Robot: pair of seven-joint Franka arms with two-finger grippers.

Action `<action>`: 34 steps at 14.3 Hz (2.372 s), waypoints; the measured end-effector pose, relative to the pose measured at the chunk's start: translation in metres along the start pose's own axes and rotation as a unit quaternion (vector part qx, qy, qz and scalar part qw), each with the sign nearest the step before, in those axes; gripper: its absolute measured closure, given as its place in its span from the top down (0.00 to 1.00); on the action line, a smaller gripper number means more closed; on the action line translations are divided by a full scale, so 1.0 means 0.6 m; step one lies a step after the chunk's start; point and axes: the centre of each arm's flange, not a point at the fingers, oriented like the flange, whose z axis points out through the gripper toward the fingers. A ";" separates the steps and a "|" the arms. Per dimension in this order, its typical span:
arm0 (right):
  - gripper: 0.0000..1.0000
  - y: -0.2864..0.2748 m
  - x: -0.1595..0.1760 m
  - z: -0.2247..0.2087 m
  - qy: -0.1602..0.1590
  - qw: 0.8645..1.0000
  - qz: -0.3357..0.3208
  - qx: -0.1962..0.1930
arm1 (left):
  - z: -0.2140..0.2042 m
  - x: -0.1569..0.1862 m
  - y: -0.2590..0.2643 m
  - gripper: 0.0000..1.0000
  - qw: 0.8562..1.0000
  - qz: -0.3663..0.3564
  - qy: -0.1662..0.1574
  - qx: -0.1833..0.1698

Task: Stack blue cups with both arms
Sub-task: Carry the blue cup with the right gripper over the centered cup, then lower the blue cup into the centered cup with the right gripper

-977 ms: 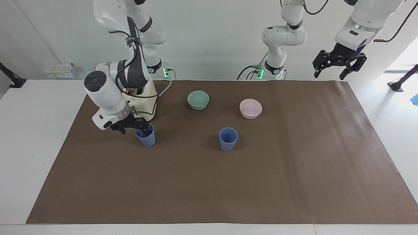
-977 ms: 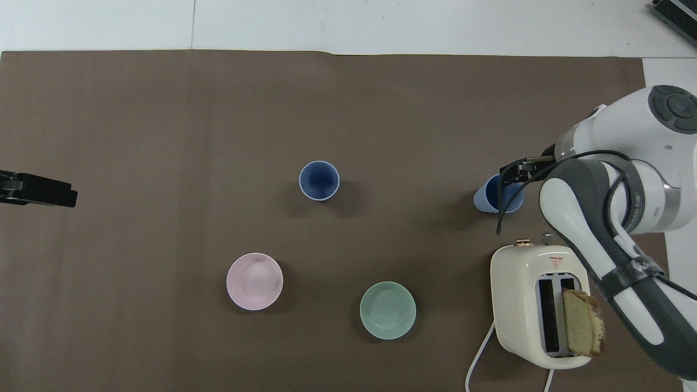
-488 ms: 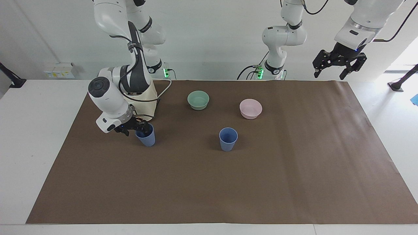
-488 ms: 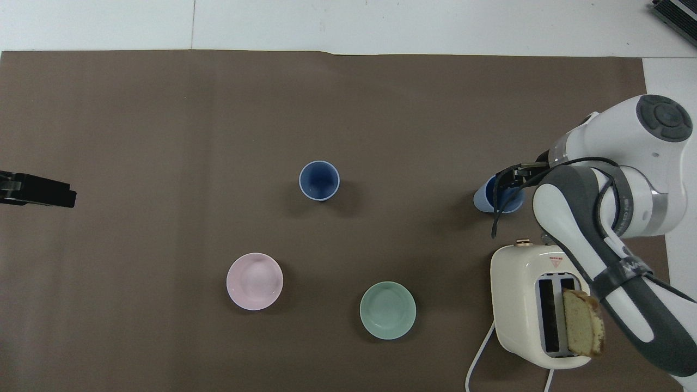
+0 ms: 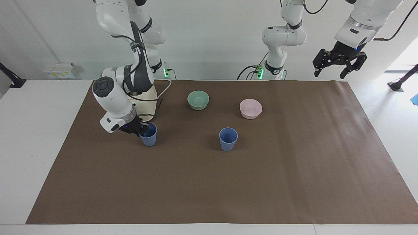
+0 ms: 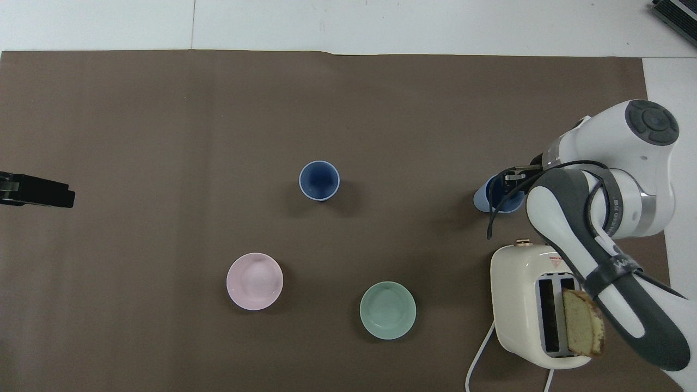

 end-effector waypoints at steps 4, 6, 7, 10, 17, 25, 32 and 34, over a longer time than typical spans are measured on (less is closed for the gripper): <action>0.04 -0.023 0.009 -0.030 0.007 1.000 0.007 0.000 | 0.000 0.000 0.000 1.00 1.000 0.000 0.000 0.000; 0.04 -0.067 0.018 -0.076 0.018 0.999 0.032 0.002 | 0.000 0.000 0.000 1.00 1.000 0.000 0.000 0.000; 0.04 -0.102 0.022 -0.103 0.029 0.999 0.044 0.004 | 0.000 0.000 0.000 1.00 1.000 0.000 0.000 0.000; 0.04 -0.208 0.020 -0.173 0.066 0.996 0.061 0.016 | 0.000 0.000 0.000 1.00 1.000 0.000 0.000 0.000; 0.04 -0.391 0.008 -0.237 0.101 0.990 0.081 0.051 | 0.000 0.000 0.000 1.00 1.000 0.000 0.000 0.000; 0.04 -0.531 -0.013 -0.243 0.119 0.989 0.043 0.079 | 0.000 0.000 0.000 1.00 1.000 0.000 0.000 0.000; 0.04 -0.567 -0.013 -0.186 0.099 0.992 0.029 0.073 | 0.000 0.000 0.000 1.00 1.000 0.000 0.000 0.000; 0.04 -0.567 -0.011 -0.178 0.096 0.992 0.030 0.072 | 0.000 0.000 0.000 1.00 1.000 0.000 0.000 0.000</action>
